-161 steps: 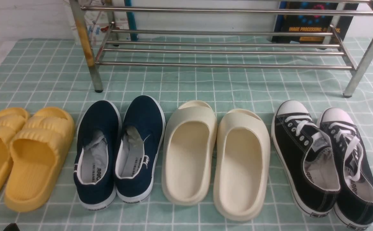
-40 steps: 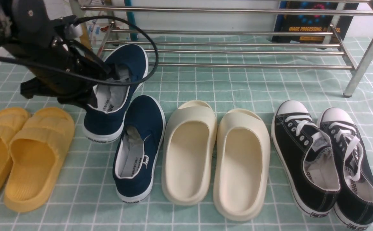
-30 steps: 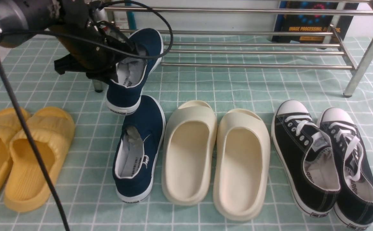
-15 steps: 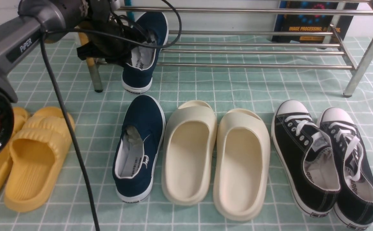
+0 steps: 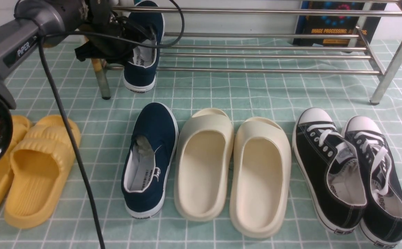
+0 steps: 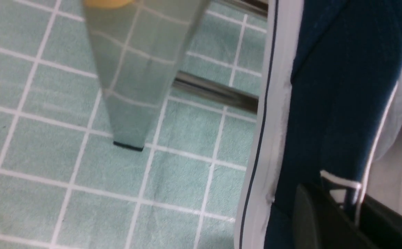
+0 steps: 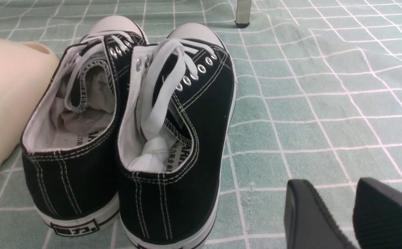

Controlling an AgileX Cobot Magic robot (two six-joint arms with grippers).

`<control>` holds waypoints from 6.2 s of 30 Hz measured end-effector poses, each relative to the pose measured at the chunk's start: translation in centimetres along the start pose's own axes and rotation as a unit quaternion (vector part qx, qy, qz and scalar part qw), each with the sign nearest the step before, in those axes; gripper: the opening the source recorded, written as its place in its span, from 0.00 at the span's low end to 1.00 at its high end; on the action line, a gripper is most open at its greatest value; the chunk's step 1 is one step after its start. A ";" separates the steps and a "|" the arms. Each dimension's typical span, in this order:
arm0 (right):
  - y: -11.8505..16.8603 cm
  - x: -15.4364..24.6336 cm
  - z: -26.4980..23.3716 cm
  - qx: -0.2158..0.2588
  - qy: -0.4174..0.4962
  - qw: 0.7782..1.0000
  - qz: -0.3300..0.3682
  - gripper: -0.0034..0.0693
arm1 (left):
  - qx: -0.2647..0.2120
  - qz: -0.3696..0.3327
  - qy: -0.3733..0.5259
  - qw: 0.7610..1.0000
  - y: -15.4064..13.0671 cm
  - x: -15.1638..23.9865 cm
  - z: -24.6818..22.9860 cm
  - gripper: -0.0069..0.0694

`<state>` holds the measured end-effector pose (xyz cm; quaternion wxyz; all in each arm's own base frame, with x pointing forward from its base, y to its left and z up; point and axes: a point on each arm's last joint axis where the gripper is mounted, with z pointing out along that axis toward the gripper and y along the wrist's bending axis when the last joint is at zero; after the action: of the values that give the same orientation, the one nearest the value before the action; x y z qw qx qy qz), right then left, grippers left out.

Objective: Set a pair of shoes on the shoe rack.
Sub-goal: Use the left arm to put a shoe into the shoe rack, then use the left arm to grab the shoe closest to it, then use the left arm to put a shoe into the shoe rack

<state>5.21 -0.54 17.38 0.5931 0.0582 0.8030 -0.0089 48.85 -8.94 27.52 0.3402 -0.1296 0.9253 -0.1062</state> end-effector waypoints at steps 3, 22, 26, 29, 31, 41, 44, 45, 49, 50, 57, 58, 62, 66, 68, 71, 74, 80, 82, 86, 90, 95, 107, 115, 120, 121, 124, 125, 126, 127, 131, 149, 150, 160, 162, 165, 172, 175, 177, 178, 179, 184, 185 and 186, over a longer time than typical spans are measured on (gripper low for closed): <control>0.0 0.0 0.0 0.000 0.000 1.000 0.000 0.39 | 0.002 0.000 -0.003 1.000 0.0 0.0 0.1 0.12; 0.0 0.0 0.0 0.000 0.000 1.000 0.000 0.39 | 0.001 0.022 -0.045 0.999 -0.3 -1.3 -0.4 0.46; 0.0 0.0 0.0 0.000 0.000 1.000 0.000 0.39 | -0.010 0.029 -0.047 0.998 -0.4 -1.9 -1.8 0.48; 0.0 0.0 0.0 0.000 0.000 1.000 0.000 0.39 | -0.028 0.042 -0.049 0.997 -0.3 -2.5 -3.9 0.46; 0.0 0.0 0.0 0.000 0.000 1.000 0.000 0.39 | -0.039 0.053 -0.043 0.997 -0.2 -2.7 -5.8 0.39; 0.0 0.0 0.0 0.000 0.000 1.000 0.000 0.39 | -0.036 0.149 0.077 0.985 -2.6 3.7 -6.4 0.07; 0.0 0.0 0.0 0.000 0.000 1.000 0.000 0.39 | -0.023 0.139 0.076 0.987 -2.5 5.6 -3.4 0.07; 0.0 0.0 0.0 0.000 0.000 1.000 0.000 0.39 | -0.021 0.136 0.072 0.988 -2.5 5.7 -2.9 0.07; 0.0 0.0 0.0 0.000 0.000 1.000 0.000 0.39 | -0.011 0.111 0.034 0.993 -1.8 5.1 -1.2 0.07; 0.0 0.0 0.0 0.000 0.000 1.000 0.000 0.39 | -0.013 0.101 0.031 0.994 -1.4 4.8 -1.0 0.07; 0.0 0.0 0.0 0.000 0.000 1.000 0.000 0.39 | -0.017 0.065 0.019 0.998 -0.1 3.9 -0.8 0.07; 0.0 0.0 0.0 0.000 0.000 1.000 0.000 0.39 | -0.016 0.064 0.014 0.998 0.0 3.8 -0.8 0.07; 0.0 0.0 0.0 0.000 0.000 1.000 0.000 0.39 | -0.008 0.062 -0.002 0.998 -0.1 3.4 -0.5 0.07; 0.0 0.0 0.0 0.000 0.000 1.000 0.000 0.39 | -0.004 0.060 -0.010 0.998 -0.2 3.2 -0.5 0.07; 0.0 0.0 0.0 0.000 0.000 1.000 0.000 0.39 | -0.003 0.059 -0.012 0.998 -0.2 3.2 -0.5 0.10; 0.0 0.0 0.0 0.000 0.000 1.000 0.000 0.39 | -0.003 0.059 -0.013 0.998 -0.2 3.2 -0.5 0.18; 0.0 0.0 0.0 0.000 0.000 1.000 0.000 0.39 | -0.005 0.059 -0.009 0.998 -0.1 3.2 -0.8 0.29; 0.0 0.0 0.0 0.000 0.000 1.000 0.000 0.39 | -0.018 0.065 -0.002 0.998 -0.8 1.0 -6.3 0.59; 0.0 0.0 0.0 0.000 0.000 1.000 0.000 0.39 | -0.020 0.077 -0.007 0.997 -1.2 -0.2 -10.8 0.66; 0.0 0.0 0.0 0.000 0.000 1.000 0.000 0.39 | -0.012 0.095 0.006 0.995 -1.3 -0.5 -17.6 0.69; 0.0 0.0 0.0 0.000 0.000 1.000 0.000 0.39 | -0.005 0.100 0.049 0.994 -0.8 1.2 -20.1 0.67; 0.0 0.0 0.0 0.000 0.000 1.000 0.000 0.39 | -0.029 0.113 0.139 0.983 0.5 6.2 -18.2 0.63; 0.0 0.0 0.0 0.000 0.000 1.000 0.000 0.39 | -0.042 0.109 0.220 0.968 2.1 17.4 -8.7 0.59; 0.0 0.0 0.0 0.000 0.000 1.000 0.000 0.39 | -0.063 0.103 0.263 0.957 2.5 18.8 -5.8 0.47; 0.0 0.0 0.0 0.000 0.000 1.000 0.000 0.39 | -0.069 0.101 0.277 0.953 2.6 19.3 -5.1 0.24; 0.0 0.0 0.0 0.000 0.000 1.000 0.000 0.39 | -0.068 0.101 0.276 0.953 2.6 19.2 -5.2 0.19; 0.0 0.0 0.0 0.000 0.000 1.000 0.000 0.39 | -0.062 0.103 0.267 0.956 2.3 18.5 -6.4 0.09; 0.0 0.0 0.0 0.000 0.000 1.000 0.000 0.39 | -0.058 0.105 0.263 0.957 2.1 18.1 -7.1 0.09; 0.0 0.0 0.0 0.000 0.000 1.000 0.000 0.39 | -0.056 0.106 0.259 0.958 2.0 17.8 -7.4 0.09; 0.0 0.0 0.0 0.000 0.000 1.000 0.000 0.39 | -0.050 0.107 0.249 0.961 1.6 17.0 -8.7 0.09; 0.0 0.0 0.0 0.000 0.000 1.000 0.000 0.39 | -0.017 0.110 0.193 0.975 0.0 14.0 -11.2 0.09; 0.0 0.0 0.0 0.000 0.000 1.000 0.000 0.39 | 0.029 0.066 0.141 0.987 -4.3 5.2 -2.2 0.09; 0.0 0.0 0.0 0.000 0.000 1.000 0.000 0.39 | 0.030 0.064 0.137 0.988 -4.4 4.9 -1.9 0.09; 0.0 0.0 0.0 0.000 0.000 1.000 0.000 0.39 | 0.048 0.061 0.098 0.992 -5.6 2.8 1.4 0.09; 0.0 0.0 0.0 0.000 0.000 1.000 0.000 0.39 | 0.050 0.061 0.093 0.993 -5.7 2.7 2.0 0.09; 0.0 0.0 0.0 0.000 0.000 1.000 0.000 0.39 | 0.051 0.064 0.082 0.993 -5.8 2.4 2.4 0.09; 0.0 0.0 0.0 0.000 0.000 1.000 0.000 0.39 | 0.054 0.066 0.061 0.994 -5.9 1.9 2.4 0.09; 0.0 0.0 0.0 0.000 0.000 1.000 0.000 0.39 | 0.052 0.068 0.059 0.995 -5.8 1.8 2.4 0.09; 0.0 0.0 0.0 0.000 0.000 1.000 0.000 0.39 | 0.050 0.070 0.058 0.995 -5.8 1.8 2.4 0.09; 0.0 0.0 0.0 0.000 0.000 1.000 0.000 0.39 | 0.050 0.071 0.058 0.995 -5.8 1.8 2.4 0.10; 0.0 0.0 0.0 0.000 0.000 1.000 0.000 0.39 | 0.049 0.071 0.057 0.995 -5.8 1.8 2.4 0.10; 0.0 0.0 0.0 0.000 0.000 1.000 0.000 0.39 | 0.055 0.071 0.043 0.995 -5.9 1.5 2.3 0.18; 0.0 0.0 0.0 0.000 0.000 1.000 0.000 0.39 | 0.055 0.071 0.042 0.995 -5.9 1.5 2.3 0.19; 0.0 0.0 0.0 0.000 0.000 1.000 0.000 0.39 | 0.060 0.070 0.030 0.995 -6.1 1.2 2.3 0.24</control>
<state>5.21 -0.54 17.38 0.5931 0.0582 0.8030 -0.0089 50.46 -15.30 26.77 0.3260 -0.0406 0.9338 -0.1418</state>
